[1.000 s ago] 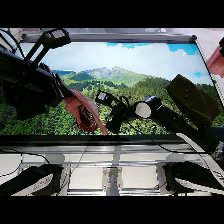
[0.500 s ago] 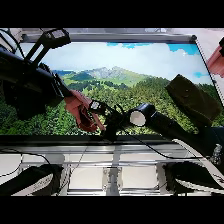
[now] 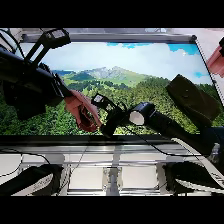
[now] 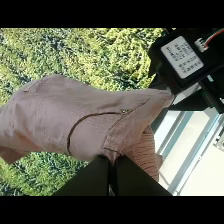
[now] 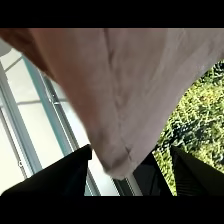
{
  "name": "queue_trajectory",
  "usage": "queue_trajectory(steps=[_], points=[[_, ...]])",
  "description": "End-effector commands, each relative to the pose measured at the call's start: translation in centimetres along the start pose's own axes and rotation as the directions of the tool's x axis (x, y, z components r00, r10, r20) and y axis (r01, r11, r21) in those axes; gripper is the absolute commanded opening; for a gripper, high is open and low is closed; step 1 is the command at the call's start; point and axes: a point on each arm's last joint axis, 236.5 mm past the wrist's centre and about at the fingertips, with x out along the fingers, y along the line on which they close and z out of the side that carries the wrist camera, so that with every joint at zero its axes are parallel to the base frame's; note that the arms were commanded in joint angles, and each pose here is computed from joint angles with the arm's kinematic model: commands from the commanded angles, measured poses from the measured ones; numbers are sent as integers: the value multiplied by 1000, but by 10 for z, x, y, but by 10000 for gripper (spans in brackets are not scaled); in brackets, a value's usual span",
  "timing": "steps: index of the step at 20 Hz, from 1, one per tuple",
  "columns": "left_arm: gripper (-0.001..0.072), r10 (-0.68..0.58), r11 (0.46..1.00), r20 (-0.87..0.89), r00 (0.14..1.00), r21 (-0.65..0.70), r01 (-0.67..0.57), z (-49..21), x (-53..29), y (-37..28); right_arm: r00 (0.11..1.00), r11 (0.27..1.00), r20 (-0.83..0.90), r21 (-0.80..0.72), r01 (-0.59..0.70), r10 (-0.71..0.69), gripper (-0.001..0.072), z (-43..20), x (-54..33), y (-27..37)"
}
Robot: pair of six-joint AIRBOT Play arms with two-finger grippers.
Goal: Fold the clothes and pants, and hang the long-sleeved shirts on hangers.
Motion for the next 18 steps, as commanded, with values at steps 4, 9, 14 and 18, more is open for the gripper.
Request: queue_trajectory(steps=[4,9,14,18], points=[[16,0,1000,0,1000,1,0,0,0,0,996,998,-84,69,5,1,415,-23,59,-16],[16,3,1000,-1,1000,0,-3,0,0,1,995,993,-98,116,26,-15,12,-25,55,-26],[16,122,992,-66,990,-25,-124,-18,-6,26,994,987,21,119,105,-109,11,3,-47,-54],[16,160,987,-26,987,-15,-161,-16,-21,22,968,981,160,26,193,-195,10,17,-162,-43]])
